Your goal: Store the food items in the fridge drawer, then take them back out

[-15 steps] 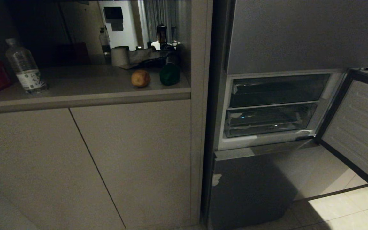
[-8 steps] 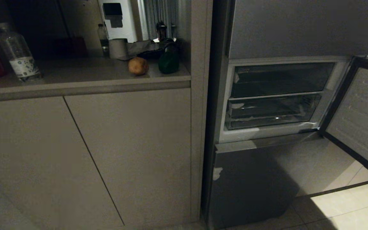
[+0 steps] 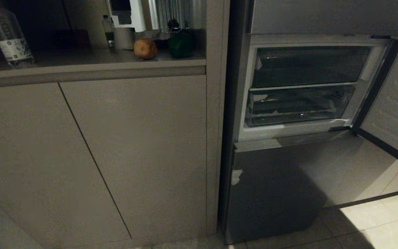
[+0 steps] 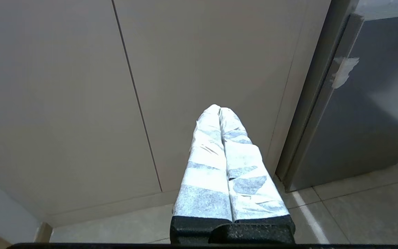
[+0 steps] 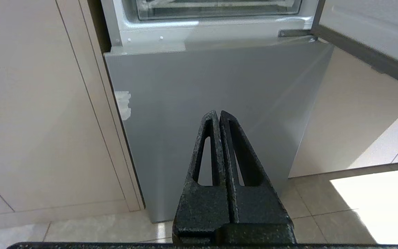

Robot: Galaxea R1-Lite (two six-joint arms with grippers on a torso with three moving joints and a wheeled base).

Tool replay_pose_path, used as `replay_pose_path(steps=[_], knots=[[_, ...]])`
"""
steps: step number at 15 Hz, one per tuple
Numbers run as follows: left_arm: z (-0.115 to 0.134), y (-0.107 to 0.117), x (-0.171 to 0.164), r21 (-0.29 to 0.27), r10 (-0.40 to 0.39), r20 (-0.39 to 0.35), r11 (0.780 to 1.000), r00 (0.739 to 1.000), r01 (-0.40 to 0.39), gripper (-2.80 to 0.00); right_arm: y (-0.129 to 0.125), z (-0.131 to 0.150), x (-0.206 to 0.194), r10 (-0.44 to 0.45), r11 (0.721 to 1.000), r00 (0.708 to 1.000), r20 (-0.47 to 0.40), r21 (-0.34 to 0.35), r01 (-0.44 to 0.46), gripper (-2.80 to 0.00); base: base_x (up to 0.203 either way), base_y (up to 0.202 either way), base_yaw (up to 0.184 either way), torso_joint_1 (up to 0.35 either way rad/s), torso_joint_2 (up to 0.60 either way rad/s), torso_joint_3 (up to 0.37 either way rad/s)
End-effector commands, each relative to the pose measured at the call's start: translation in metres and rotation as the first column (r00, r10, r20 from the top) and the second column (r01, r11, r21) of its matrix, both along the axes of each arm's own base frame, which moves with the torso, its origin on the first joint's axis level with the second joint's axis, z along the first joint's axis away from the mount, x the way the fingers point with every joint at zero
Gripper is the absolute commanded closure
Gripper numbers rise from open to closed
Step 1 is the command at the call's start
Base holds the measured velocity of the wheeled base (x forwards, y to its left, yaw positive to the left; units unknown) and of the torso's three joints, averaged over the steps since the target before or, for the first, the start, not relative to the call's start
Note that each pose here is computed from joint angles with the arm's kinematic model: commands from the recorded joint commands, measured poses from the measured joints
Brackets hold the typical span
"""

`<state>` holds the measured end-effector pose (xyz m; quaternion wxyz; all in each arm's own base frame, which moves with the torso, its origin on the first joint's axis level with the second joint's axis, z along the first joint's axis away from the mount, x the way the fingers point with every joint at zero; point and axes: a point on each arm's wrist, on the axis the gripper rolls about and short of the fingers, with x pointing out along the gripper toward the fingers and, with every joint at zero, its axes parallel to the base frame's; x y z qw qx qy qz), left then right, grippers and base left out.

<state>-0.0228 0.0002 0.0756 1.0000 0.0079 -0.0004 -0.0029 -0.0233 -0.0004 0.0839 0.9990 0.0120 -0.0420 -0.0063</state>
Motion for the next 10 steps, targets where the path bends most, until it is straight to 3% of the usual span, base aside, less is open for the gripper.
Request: replay_pose_path(steps=[1, 3, 10], knots=[[0.0001, 0.0000, 0.0001, 0.000, 0.001, -0.001, 1.000, 1.000, -0.001, 0.00, 0.0000, -0.0083, 0.0025, 0.000, 1.000, 1.000, -0.030, 0.000, 0.000, 0.00, 0.000, 0.000, 0.000, -0.054, 0.14, 0.091], [0.0001, 0.0000, 0.0001, -0.002, 0.001, -0.001, 1.000, 1.000, -0.001, 0.00, 0.0000, -0.0083, 0.0025, 0.000, 1.000, 1.000, -0.030, 0.000, 0.000, 0.00, 0.000, 0.000, 0.000, -0.022, 0.06, 0.006], [0.0001, 0.0000, 0.0001, -0.007, 0.001, -0.001, 1.000, 1.000, -0.001, 0.00, 0.0000, -0.0083, 0.0025, 0.001, 1.000, 1.000, -0.030, 0.000, -0.001, 0.00, 0.000, 0.000, 0.000, 0.001, 0.01, -0.142]])
